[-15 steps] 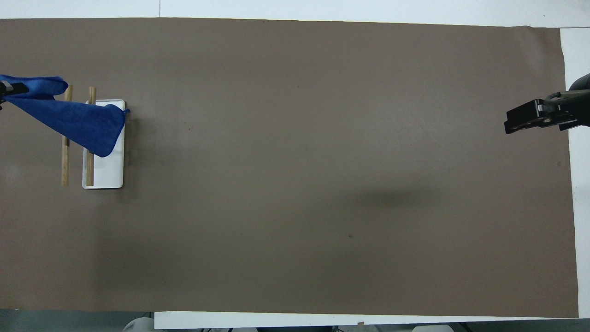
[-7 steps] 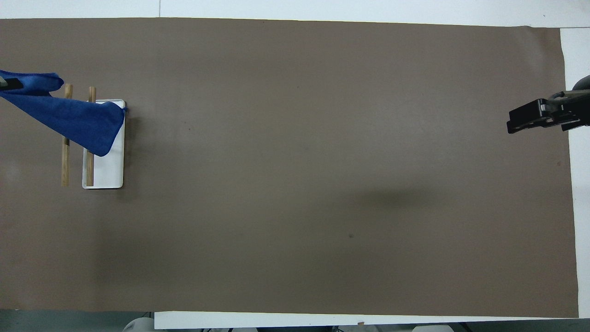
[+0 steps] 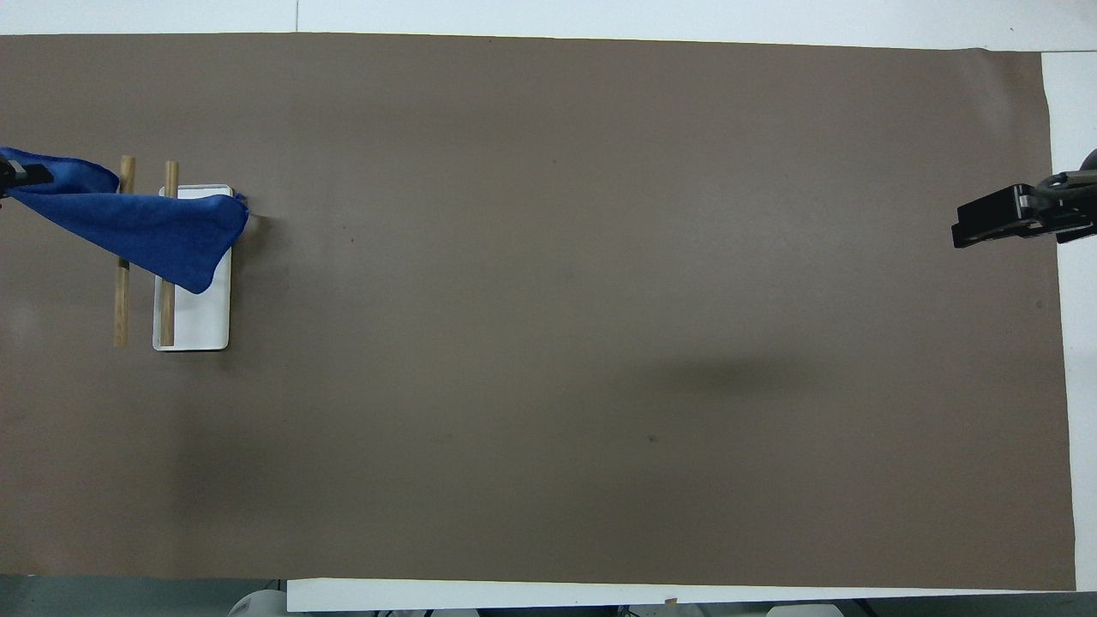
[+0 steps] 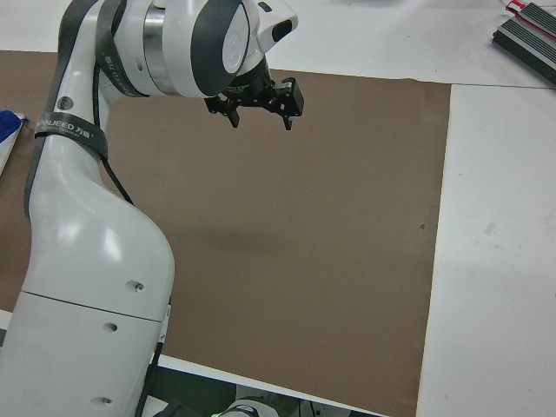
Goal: Right arm passes towel to left arm to hang
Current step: 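Drape the towel over the wooden sticks with the left gripper, then release the towel and withdraw the left gripper from the stand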
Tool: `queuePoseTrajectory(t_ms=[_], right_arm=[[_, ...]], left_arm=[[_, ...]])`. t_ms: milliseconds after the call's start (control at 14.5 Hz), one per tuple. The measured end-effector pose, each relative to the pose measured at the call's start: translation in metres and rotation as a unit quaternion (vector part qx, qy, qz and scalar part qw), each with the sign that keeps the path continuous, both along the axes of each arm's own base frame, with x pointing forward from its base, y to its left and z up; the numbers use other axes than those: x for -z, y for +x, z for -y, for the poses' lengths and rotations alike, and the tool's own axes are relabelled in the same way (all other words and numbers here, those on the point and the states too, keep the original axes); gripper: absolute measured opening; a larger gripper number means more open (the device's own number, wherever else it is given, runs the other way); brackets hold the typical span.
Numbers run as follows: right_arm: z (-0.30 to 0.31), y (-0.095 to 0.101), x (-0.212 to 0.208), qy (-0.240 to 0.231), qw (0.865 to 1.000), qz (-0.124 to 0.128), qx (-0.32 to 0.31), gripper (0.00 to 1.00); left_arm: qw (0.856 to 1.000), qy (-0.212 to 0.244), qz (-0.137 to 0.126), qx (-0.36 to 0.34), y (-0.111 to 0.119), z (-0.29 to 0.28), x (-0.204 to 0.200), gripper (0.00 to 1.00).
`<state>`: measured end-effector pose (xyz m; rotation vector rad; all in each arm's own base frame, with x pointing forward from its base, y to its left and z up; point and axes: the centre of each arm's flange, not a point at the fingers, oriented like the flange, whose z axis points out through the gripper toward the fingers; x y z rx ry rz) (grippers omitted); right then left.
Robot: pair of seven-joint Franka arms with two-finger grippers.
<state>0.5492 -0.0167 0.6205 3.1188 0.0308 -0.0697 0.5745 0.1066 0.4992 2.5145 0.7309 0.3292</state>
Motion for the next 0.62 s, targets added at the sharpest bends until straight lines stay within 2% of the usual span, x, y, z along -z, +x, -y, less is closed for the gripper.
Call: queuePoseTrajectory(t_ms=[344,619], right_arm=[[-0.001,0.0,0.0,0.0,1.0,-0.002,-0.001,1.0],[0.0,-0.001,0.0,0.0,1.0,-0.002,0.0,1.0]], left_arm=[[0.999,0.022,0.0,0.03,-0.016,-0.033,0.026,0.02],[0.994,0.087,-0.024,0.06,-0.026,-0.047,0.045,0.02]])
